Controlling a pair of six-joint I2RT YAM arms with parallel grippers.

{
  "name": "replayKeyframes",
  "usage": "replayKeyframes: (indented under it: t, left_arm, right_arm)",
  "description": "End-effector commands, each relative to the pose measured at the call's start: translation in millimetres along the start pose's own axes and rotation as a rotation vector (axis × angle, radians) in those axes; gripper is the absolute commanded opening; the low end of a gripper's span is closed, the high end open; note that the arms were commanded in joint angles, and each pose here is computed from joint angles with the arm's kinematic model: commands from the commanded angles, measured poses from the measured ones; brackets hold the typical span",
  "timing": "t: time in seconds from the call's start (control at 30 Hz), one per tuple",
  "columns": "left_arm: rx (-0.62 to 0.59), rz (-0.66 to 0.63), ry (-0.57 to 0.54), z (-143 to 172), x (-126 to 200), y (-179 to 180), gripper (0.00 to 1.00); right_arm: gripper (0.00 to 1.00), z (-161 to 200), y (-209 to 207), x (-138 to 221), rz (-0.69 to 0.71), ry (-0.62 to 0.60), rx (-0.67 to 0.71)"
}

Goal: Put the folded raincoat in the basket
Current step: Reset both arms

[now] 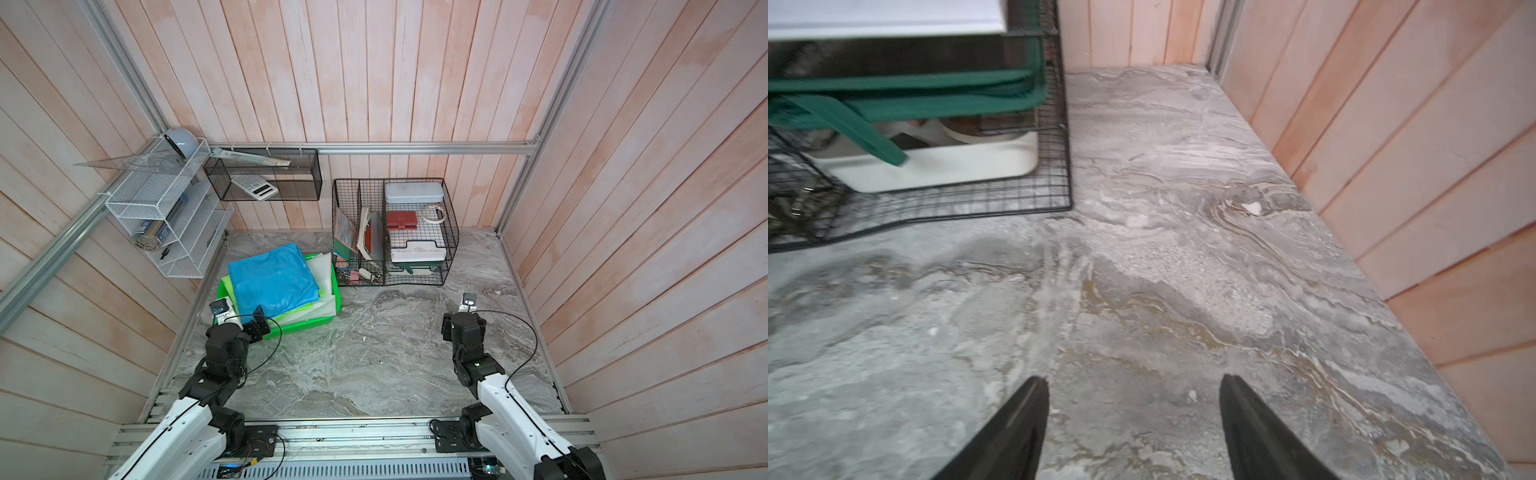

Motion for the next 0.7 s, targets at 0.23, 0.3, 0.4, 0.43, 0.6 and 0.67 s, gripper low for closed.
replayKeyframes:
  t: [0.23, 0.3, 0.4, 0.43, 0.6, 0.67]
  left_arm:
    - [-0.198, -0.058, -0.212, -7.0, -33.1, -15.1, 1.0]
    - [-0.244, -0.046, -0.217, -9.3, -44.0, -22.8, 1.0]
    - [-0.214, -0.083, -0.235, -14.8, -60.4, -12.0, 1.0]
    - [-0.161, -0.06, -0.234, -13.3, -65.5, -7.9, 1.0]
    - [-0.155, 0.012, -0.231, 4.8, -88.4, -19.2, 1.0]
    - [-0.152, 0.024, -0.168, 5.8, -96.5, -18.5, 1.0]
  right_arm:
    - [0.72, -49.6, -52.3, -37.9, 0.155, -0.199, -0.238]
    - [0.72, -55.1, -59.7, -47.3, 0.175, -0.225, -0.262]
    - [0.71, -48.0, -51.5, -61.0, 0.078, -0.28, -0.303]
    - [0.71, -48.0, -43.8, -62.1, 0.02, -0.317, -0.265]
    - [0.7, -28.5, 3.1, -72.7, -0.17, -0.269, -0.084]
    - [0.7, -29.5, 10.0, -82.5, -0.147, -0.212, -0.056]
Point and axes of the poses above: each gripper's point midway between its finger pads, its own x axis back along the fingers, its own y axis along the line the jaws close on, z = x × y, the point moved 1 cm from there along x, back along the fingers, and after that the axes turned 14 degrees about -x, right-handed, at the moved point
